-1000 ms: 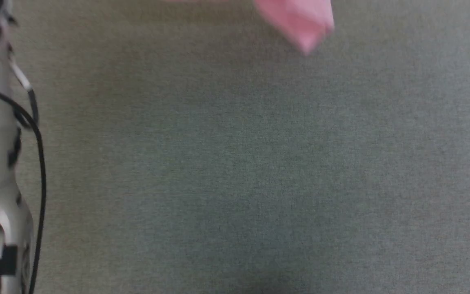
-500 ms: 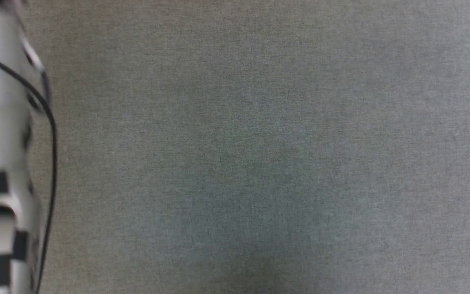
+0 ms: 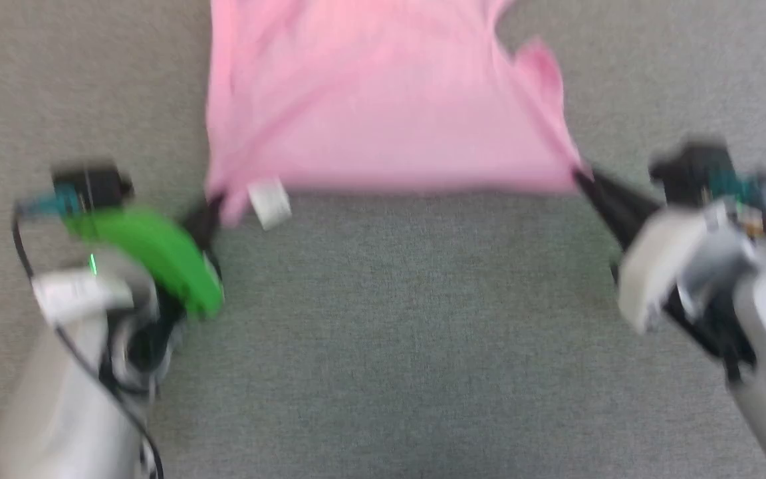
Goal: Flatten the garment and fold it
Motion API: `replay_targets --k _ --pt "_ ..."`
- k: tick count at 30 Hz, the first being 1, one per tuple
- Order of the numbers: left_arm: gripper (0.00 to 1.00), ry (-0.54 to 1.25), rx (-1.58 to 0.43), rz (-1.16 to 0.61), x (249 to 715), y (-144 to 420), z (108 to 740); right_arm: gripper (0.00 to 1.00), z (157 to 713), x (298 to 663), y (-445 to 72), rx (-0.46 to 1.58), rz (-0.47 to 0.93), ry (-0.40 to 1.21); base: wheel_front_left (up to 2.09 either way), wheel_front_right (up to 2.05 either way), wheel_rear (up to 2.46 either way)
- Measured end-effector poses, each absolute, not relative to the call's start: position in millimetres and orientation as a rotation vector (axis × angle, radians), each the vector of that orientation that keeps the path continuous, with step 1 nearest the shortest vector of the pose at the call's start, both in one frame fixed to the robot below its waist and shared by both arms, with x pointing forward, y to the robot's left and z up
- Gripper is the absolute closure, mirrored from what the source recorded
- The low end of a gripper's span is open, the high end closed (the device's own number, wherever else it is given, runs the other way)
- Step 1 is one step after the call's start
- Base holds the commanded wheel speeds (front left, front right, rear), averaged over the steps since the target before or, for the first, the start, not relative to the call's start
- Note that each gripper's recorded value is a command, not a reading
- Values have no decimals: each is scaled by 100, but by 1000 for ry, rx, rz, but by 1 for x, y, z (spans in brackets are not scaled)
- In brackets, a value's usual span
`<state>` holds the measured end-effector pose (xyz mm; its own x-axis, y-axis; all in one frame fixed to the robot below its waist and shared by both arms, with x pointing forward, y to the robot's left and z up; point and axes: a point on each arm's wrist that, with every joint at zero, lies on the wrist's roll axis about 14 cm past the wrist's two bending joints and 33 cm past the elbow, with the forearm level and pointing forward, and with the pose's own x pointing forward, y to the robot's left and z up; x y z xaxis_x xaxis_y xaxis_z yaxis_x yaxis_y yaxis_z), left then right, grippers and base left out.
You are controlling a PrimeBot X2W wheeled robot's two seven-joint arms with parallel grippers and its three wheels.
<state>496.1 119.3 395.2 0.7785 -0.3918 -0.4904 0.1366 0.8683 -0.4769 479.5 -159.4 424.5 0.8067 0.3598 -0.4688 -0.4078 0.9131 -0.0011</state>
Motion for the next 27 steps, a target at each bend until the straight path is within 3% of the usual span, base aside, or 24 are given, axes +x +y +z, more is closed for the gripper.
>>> replay_targets --k 7,17,22,27 --pt "100 753 -456 -299 398 121 400 100 422 398 -176 -84 357 607 0 0 0" --pt "100 852 -500 -284 313 124 423 100 406 293 -182 13 278 913 0 0 0" --pt "100 806 -543 -298 310 121 440 100 429 304 -183 1 260 834 0 0 0" --pt "100 695 -559 -322 336 114 455 100 463 356 -182 -82 269 625 0 0 0"
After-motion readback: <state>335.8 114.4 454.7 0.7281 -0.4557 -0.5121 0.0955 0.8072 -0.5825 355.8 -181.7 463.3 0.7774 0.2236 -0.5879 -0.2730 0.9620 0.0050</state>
